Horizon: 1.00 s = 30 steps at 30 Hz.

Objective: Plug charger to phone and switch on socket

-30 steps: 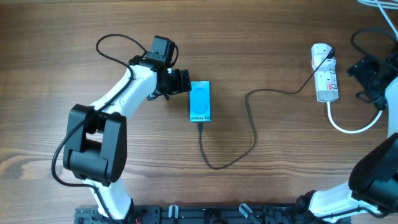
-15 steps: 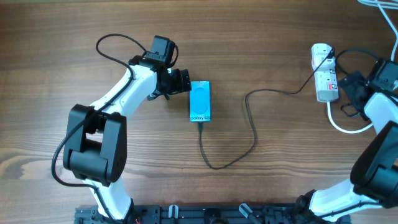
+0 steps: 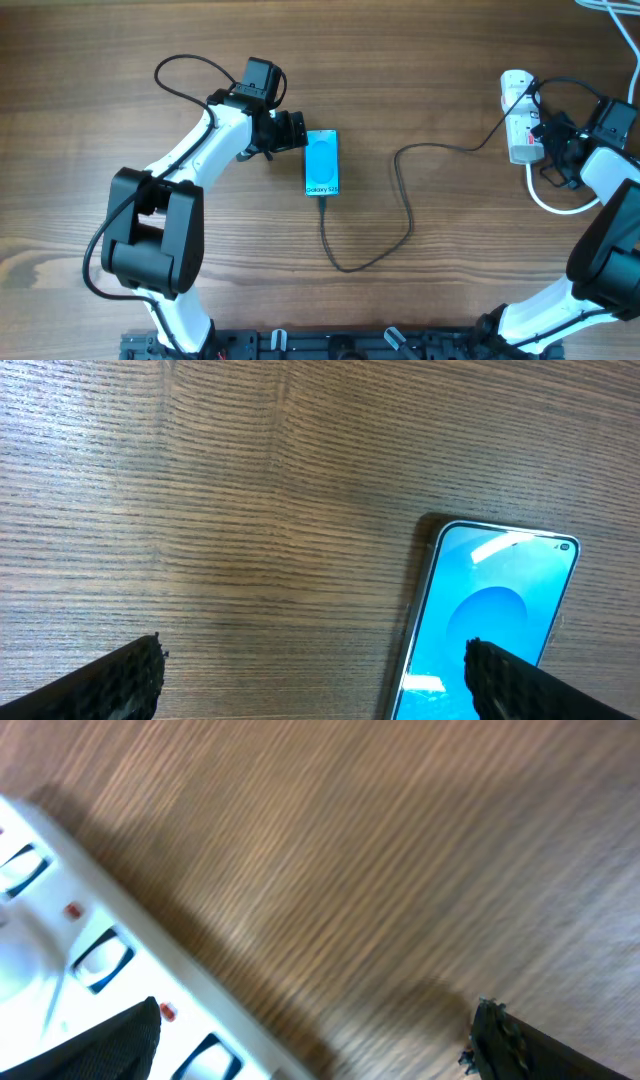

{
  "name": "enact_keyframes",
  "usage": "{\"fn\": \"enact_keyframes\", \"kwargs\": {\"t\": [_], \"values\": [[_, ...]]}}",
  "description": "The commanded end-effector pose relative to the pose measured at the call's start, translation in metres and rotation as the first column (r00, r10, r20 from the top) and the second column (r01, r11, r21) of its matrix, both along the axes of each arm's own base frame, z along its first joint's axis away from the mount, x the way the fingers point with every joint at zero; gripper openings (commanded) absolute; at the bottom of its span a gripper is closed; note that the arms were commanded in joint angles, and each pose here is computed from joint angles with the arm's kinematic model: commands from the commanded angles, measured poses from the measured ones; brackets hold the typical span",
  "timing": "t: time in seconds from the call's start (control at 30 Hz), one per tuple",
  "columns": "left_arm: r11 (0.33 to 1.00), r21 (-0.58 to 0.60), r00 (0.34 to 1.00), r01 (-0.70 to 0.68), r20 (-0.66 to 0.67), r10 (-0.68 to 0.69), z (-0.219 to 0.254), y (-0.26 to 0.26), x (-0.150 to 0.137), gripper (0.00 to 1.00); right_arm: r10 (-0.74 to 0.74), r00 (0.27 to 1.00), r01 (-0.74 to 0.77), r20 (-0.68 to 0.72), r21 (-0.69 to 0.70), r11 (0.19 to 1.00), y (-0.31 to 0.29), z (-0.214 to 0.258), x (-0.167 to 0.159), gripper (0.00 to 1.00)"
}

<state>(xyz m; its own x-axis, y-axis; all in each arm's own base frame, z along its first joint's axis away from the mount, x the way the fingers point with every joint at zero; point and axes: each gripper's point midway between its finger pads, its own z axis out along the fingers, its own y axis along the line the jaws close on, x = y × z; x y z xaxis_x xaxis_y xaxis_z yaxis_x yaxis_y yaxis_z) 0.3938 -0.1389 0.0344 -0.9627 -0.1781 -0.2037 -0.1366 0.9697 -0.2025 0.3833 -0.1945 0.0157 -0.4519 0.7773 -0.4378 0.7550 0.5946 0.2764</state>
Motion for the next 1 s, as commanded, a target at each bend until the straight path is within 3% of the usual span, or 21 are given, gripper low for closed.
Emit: {"fn": "enact_keyframes", "kwargs": {"t": [0.0,0.23,0.33,0.47,0.6,0.73,0.97], "values": [[1.000,0.010,1.000,0.007,0.023,-0.007,0.007,0.002,0.001,1.00,0.045,0.999,-0.046,0.003,0.077,0.996,0.017,-0.011,0.001,1.00],[1.000,0.010,1.000,0.007,0.023,-0.007,0.007,0.002,0.001,1.00,-0.001,0.996,0.001,-0.084,0.000,1.000,0.008,-0.018,-0.013,1.00],[1.000,0.010,1.000,0.007,0.023,-0.007,0.007,0.002,0.001,1.00,0.055,0.996,-0.051,-0.073,0.062,0.997,0.021,-0.017,-0.011,1.00],[1.000,0.010,1.000,0.007,0.023,-0.007,0.007,0.002,0.001,1.00,0.196,0.979,-0.199,-0.050,-0.056,0.978,0.004,0.021,0.018,1.00],[1.000,0.010,1.000,0.007,0.023,-0.007,0.007,0.002,0.001,1.00,0.234,0.964,-0.246,-0.126,-0.098,0.964,-0.006,0.045,0.020,1.00],[1.000,0.010,1.000,0.007,0.023,-0.007,0.007,0.002,0.001,1.00,0.183,0.970,-0.206,-0.162,-0.139,0.969,-0.016,0.036,0.013,1.00],[1.000,0.010,1.000,0.007,0.023,-0.007,0.007,0.002,0.001,1.00,0.195,0.957,-0.217,-0.216,-0.083,0.973,-0.013,-0.004,0.010,1.00]]}}
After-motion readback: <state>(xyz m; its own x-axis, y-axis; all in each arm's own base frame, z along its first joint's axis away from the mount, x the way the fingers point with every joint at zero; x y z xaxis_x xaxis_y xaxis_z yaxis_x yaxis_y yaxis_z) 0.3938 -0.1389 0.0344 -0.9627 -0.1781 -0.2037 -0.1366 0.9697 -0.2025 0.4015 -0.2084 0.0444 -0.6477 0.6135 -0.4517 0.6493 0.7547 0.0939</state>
